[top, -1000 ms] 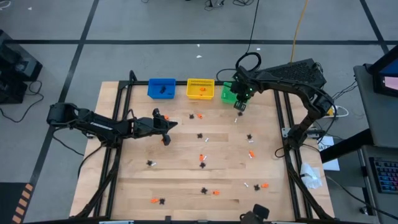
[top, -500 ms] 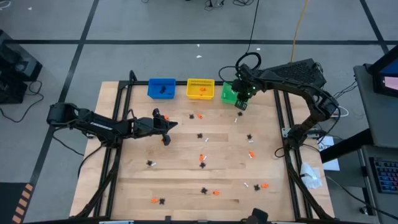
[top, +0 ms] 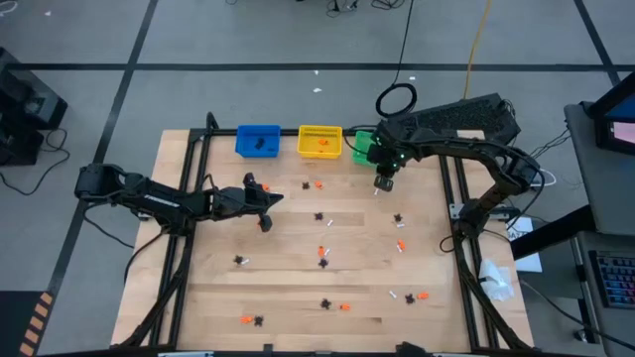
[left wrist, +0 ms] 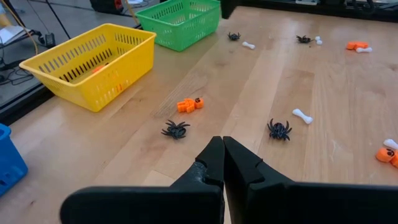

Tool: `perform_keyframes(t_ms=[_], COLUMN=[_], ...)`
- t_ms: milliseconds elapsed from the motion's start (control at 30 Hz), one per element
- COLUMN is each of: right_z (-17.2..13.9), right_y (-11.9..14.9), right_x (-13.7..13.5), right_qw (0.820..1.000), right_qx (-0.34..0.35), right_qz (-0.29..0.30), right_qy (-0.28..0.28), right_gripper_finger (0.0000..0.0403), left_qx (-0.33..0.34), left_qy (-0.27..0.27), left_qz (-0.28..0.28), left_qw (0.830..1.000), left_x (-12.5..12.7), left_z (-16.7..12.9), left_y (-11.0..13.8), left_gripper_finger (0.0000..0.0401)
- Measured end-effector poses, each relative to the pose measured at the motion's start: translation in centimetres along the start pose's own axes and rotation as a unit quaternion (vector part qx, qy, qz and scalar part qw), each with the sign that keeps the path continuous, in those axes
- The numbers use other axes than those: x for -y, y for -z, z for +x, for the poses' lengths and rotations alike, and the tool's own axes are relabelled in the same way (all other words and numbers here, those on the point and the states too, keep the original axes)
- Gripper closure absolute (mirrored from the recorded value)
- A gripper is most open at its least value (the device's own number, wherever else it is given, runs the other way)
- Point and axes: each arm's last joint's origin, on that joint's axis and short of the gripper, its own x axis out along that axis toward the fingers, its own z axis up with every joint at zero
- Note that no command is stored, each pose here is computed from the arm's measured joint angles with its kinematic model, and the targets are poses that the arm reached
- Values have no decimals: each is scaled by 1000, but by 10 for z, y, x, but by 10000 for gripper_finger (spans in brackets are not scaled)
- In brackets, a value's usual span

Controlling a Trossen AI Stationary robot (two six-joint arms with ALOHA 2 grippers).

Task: Sort Halloween decoration
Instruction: Put the orange skeleton toy into the yellow bin

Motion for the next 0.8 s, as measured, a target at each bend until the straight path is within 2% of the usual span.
perform_keyframes(t_ms=[133,433,600,800], right_z=[-1,-4,-12,-26], right_y=[2,9,7,0], right_x=[12,32,30,16], right_qw=[999,997,997,995], right_qx=[-4,-1,13,48], right_qz=[24,55,48,44], right_qy=[44,60,66,75], right_gripper_finger=[403,403,403,403], left_qx=[0,0,0,0], left_qy=[0,0,0,0], left_qz=[0,0,0,0], left_qw=[1000,1000,1000,1000], left_x=[0,0,0,0], left_z=[0,0,0,0], left_y=[0,0,0,0], left_gripper_finger=[401,401,401,401])
